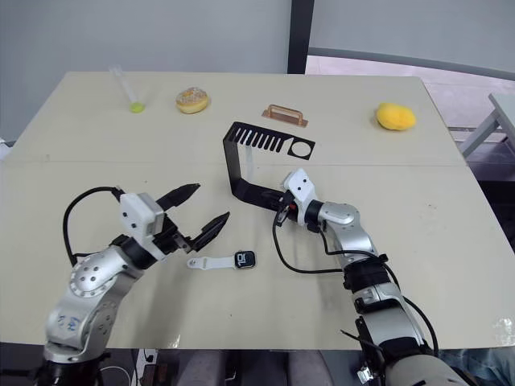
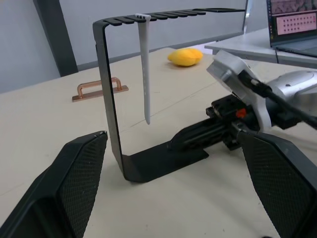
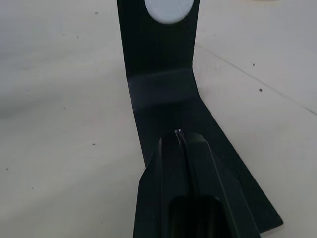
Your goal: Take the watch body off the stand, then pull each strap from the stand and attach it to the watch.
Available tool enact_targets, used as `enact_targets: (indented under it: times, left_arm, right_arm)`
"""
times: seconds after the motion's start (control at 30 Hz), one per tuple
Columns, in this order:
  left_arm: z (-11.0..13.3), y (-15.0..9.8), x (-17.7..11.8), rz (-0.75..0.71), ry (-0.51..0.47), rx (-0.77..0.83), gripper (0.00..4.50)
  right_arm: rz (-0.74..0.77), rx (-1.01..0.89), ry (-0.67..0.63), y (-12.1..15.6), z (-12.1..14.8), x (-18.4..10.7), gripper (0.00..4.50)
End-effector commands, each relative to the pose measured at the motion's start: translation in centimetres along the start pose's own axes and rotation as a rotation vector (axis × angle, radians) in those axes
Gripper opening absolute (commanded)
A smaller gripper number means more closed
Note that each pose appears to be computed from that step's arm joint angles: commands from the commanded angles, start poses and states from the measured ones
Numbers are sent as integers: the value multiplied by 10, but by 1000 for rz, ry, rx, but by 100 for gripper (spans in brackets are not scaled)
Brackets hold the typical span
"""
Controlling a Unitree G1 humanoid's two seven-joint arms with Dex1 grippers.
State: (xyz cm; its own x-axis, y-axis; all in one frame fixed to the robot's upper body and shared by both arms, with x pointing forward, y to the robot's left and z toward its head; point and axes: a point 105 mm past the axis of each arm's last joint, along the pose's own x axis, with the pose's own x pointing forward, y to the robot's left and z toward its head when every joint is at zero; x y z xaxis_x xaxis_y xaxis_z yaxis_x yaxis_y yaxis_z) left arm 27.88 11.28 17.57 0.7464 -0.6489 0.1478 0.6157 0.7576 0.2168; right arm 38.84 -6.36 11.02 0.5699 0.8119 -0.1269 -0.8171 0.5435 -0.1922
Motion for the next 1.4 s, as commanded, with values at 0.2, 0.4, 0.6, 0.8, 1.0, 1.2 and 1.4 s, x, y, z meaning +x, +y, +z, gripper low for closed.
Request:
enact_targets:
  times: [0.2, 0.4, 0.6, 0.8, 1.0, 1.2, 1.4]
  left_arm:
    - [6, -6, 16, 40, -20, 25, 450]
    - [3, -12, 35, 49, -29, 44, 332]
    - [4, -8, 56, 106, -43, 28, 332]
    - [3, -6, 75, 107, -38, 56, 332]
    - [-1, -9, 93, 87, -52, 47, 332]
    - [-1, -13, 106, 85, -74, 64, 332]
    - [-3, -7, 111, 121, -82, 104, 332]
  right_arm:
    - [-27, 39, 5, -6, -11, -1, 5]
    - [-21, 49, -3, -5, -12, -3, 0]
    - [10, 53, 6, 2, -14, -2, 0]
    - [19, 55, 17, 5, -17, -3, 0]
    - [8, 55, 24, 2, -17, -6, 0]
    - [8, 58, 33, 2, -19, -7, 0]
    - [33, 56, 50, 7, -23, -9, 0]
